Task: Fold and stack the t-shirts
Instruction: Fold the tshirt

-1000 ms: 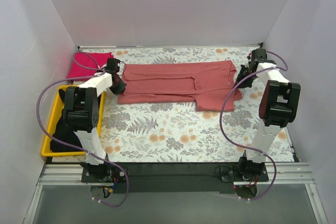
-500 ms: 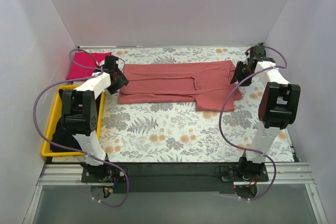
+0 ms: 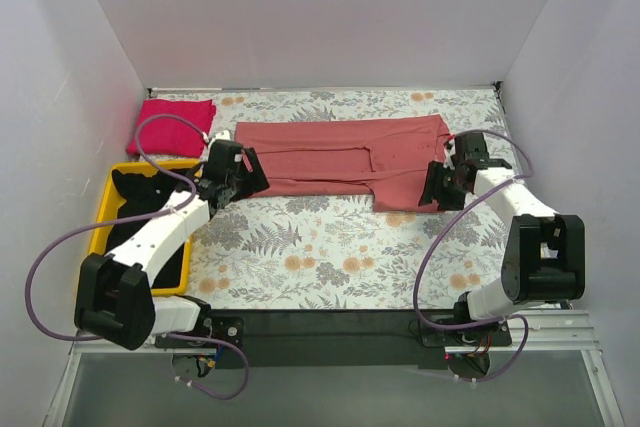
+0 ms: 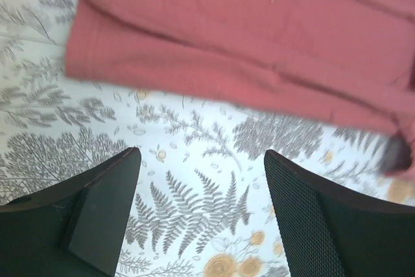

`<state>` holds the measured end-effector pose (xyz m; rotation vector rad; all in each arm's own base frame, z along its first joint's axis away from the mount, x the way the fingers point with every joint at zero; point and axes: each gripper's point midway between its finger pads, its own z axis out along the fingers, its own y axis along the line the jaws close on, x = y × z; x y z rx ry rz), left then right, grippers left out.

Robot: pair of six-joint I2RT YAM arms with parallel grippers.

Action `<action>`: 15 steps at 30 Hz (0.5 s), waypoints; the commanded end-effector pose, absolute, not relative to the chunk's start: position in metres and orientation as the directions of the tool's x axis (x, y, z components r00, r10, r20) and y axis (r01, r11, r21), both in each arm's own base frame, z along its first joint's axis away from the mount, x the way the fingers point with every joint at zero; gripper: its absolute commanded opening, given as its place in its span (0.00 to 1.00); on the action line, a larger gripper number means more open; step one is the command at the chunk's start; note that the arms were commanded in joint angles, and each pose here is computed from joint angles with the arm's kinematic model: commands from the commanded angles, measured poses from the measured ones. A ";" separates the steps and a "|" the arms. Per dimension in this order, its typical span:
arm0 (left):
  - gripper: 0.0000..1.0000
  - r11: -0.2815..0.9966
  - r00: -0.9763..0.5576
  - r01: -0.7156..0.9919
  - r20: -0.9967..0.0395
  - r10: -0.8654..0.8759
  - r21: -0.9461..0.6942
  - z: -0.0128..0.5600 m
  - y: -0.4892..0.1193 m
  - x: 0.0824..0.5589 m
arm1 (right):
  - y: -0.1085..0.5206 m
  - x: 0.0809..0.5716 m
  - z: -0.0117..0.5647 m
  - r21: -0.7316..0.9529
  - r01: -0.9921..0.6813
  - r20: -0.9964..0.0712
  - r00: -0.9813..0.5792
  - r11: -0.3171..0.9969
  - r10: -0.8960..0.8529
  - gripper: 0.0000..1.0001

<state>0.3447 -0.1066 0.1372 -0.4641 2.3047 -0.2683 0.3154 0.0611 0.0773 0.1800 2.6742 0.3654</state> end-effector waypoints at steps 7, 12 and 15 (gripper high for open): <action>0.76 0.943 -0.713 -0.112 -0.635 -0.296 -0.313 0.088 -0.113 0.282 | 0.079 0.308 0.063 0.390 0.127 -0.471 -0.824 0.912 0.316 0.63; 0.75 0.949 -0.700 -0.115 -0.653 -0.288 -0.295 0.081 -0.109 0.284 | 0.081 0.310 0.065 0.443 0.237 -0.477 -0.754 0.865 0.451 0.65; 0.74 0.951 -0.704 -0.131 -0.649 -0.288 -0.280 0.079 -0.108 0.289 | 0.081 0.309 0.061 0.466 0.295 -0.471 -0.716 0.834 0.516 0.65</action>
